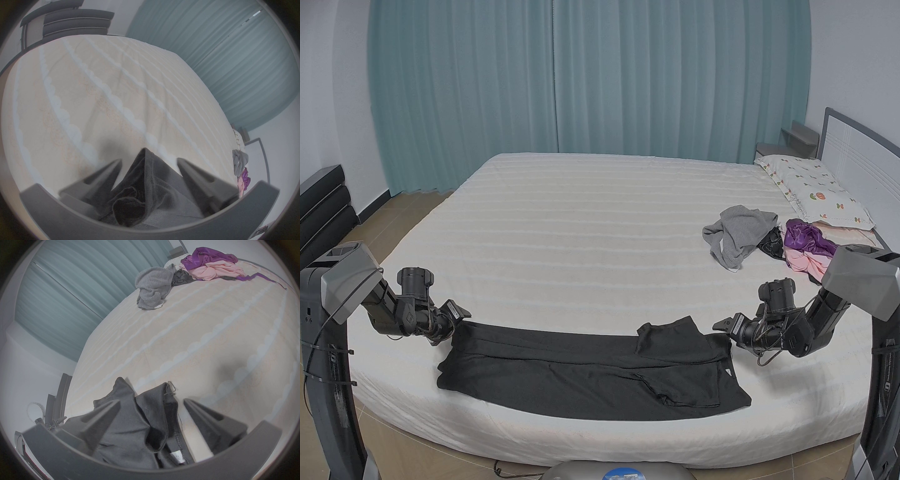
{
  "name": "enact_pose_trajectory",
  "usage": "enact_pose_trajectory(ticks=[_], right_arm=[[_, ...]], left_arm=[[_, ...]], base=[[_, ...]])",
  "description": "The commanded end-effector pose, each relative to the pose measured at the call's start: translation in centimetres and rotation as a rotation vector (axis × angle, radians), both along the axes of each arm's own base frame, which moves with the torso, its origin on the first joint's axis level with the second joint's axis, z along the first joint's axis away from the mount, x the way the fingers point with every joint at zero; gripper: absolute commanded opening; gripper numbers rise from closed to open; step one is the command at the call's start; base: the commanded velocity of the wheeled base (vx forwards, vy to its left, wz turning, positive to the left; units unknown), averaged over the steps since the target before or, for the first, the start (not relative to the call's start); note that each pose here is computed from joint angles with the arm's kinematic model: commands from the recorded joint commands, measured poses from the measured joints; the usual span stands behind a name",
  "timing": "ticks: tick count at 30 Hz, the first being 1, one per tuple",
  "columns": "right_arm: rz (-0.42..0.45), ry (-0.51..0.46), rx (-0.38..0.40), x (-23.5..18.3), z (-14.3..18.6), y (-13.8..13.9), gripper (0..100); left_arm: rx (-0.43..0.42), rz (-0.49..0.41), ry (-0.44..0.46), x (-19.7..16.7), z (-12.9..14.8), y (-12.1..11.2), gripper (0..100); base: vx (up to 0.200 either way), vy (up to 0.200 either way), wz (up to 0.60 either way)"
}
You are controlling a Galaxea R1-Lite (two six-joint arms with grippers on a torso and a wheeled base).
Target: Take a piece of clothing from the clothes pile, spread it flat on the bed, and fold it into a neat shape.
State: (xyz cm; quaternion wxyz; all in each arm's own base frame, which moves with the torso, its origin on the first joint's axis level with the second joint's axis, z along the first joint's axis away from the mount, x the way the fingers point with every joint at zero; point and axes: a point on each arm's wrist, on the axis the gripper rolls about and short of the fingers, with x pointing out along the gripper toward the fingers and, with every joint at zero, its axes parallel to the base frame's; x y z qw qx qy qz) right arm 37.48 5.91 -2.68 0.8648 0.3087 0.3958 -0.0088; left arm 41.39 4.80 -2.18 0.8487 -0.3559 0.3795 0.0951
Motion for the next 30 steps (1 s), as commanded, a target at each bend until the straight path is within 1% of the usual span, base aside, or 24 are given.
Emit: enact_pose_trajectory(ticks=[1,4,6,8,9,10,11,12,14,15,16,21,22,26,27,30], right_arm=[[-0.011,-0.016,0.014,-0.7,1.4,-0.5,100],[-0.014,-0.026,0.029,-1.7,2.5,-1.2,100],[0.001,-0.029,0.054,-2.8,3.0,-1.3,100],[0.003,-0.048,0.098,-4.0,3.5,-1.6,100],[0.003,-0.048,0.098,-4.0,3.5,-1.6,100],[-0.006,-0.069,0.146,-5.2,3.9,-1.6,100],[-0.006,-0.069,0.146,-5.2,3.9,-1.6,100],[-0.024,-0.090,0.177,-6.0,4.0,-1.7,100],[-0.037,-0.094,0.194,-6.7,3.8,-1.8,100],[-0.038,-0.092,0.194,-6.8,3.7,-1.8,100],[-0.043,-0.086,0.204,-7.4,3.6,-1.9,100],[-0.043,-0.068,0.231,-8.1,3.3,-1.6,100],[-0.051,-0.061,0.253,-8.1,3.2,-1.6,100],[-0.055,-0.041,0.285,-8.3,3.0,-1.6,100],[-0.052,-0.036,0.290,-8.3,2.9,-1.6,100],[-0.053,-0.036,0.291,-8.3,2.9,-1.6,100]], left_arm=[[-0.021,0.035,-0.020,-0.2,1.0,1.0,100],[-0.049,0.036,-0.027,-1.3,2.1,1.8,100],[-0.087,0.020,-0.032,-2.5,3.0,2.3,100],[-0.128,0.000,-0.025,-4.0,3.7,2.6,100],[-0.128,0.000,-0.025,-4.0,3.7,2.6,100],[-0.147,0.005,-0.012,-5.4,4.1,3.0,100],[-0.147,0.005,-0.012,-5.4,4.1,3.0,100],[-0.155,0.008,0.013,-6.5,4.0,2.7,100],[-0.158,0.009,0.031,-7.8,3.8,2.4,100],[-0.159,0.009,0.032,-7.9,3.8,2.4,100],[-0.159,0.010,0.029,-8.9,3.6,2.2,100],[-0.148,0.008,0.037,-10.6,2.8,1.5,100],[-0.145,-0.001,0.026,-11.3,2.5,1.1,100],[-0.125,-0.012,0.001,-11.8,1.9,0.9,100],[-0.105,-0.006,0.006,-11.8,1.0,0.6,100],[-0.046,0.014,0.009,-11.5,-0.2,-0.1,100]], base=[[0.000,0.000,0.00],[0.000,0.000,0.00],[0.000,0.000,0.00],[0.000,0.000,0.00],[0.000,0.000,0.00],[0.000,0.000,0.00],[0.000,0.000,0.00],[0.000,0.000,0.00],[0.000,0.000,0.00],[0.000,0.000,0.00],[0.000,0.000,0.00],[-0.200,0.000,0.00],[-0.200,0.000,0.00],[0.000,0.000,0.00],[0.000,0.000,0.00],[0.000,0.000,0.00]])
